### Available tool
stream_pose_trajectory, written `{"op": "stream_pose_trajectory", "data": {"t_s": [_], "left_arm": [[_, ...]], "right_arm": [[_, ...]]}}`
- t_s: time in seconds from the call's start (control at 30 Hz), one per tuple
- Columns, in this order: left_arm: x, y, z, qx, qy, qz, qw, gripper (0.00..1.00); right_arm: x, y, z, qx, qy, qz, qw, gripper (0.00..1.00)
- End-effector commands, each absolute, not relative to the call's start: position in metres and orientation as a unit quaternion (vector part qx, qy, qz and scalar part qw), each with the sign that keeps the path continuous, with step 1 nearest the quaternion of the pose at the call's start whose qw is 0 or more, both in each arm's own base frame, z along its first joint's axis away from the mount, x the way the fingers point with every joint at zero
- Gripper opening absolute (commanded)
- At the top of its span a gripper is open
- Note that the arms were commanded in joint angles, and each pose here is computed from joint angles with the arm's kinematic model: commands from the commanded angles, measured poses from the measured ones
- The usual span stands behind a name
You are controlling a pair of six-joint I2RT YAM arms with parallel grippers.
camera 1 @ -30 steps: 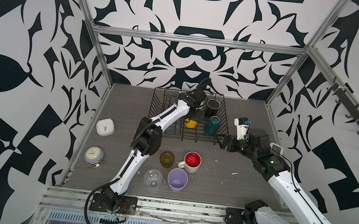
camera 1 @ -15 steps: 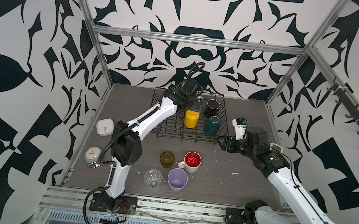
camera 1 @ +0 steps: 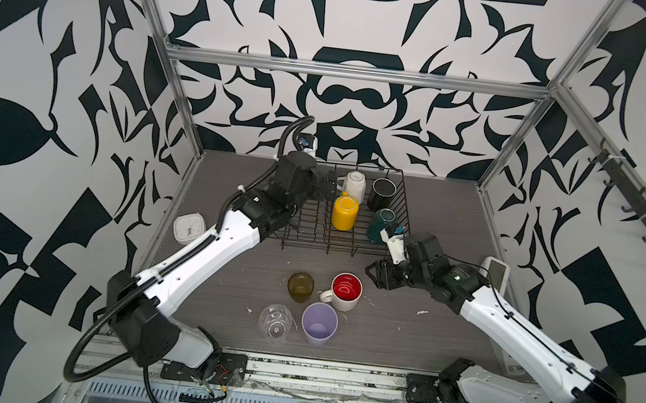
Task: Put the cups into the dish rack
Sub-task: 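Open the left gripper and draw it back while the right moves toward the red-lined mug, then lower the right gripper onto the rim of the red-lined cream mug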
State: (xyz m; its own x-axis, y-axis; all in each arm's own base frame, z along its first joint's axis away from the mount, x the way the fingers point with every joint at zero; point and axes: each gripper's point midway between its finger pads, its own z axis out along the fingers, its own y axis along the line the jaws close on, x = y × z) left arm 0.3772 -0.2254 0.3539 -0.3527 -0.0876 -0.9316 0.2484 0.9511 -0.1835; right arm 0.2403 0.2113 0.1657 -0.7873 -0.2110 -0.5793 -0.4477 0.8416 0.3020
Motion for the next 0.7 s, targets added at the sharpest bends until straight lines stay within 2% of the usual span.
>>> {"op": "stream_pose_trajectory", "data": {"t_s": [0.0, 0.33, 0.67], "left_arm": [[0.367, -0.200, 0.383, 0.004, 0.766, -0.155, 0.624, 0.99], [0.322, -0.137, 0.378, -0.071, 0.731, -0.150, 0.662, 0.99], [0.308, -0.116, 0.366, -0.091, 0.735, -0.135, 0.659, 0.99]], "right_arm": [[0.244, 0.215, 0.167, -0.183, 0.923, 0.189, 0.280, 0.63], [0.229, 0.238, 0.136, -0.200, 0.934, 0.178, 0.236, 0.54], [0.229, 0.246, 0.116, -0.200, 0.942, 0.160, 0.219, 0.48]]}}
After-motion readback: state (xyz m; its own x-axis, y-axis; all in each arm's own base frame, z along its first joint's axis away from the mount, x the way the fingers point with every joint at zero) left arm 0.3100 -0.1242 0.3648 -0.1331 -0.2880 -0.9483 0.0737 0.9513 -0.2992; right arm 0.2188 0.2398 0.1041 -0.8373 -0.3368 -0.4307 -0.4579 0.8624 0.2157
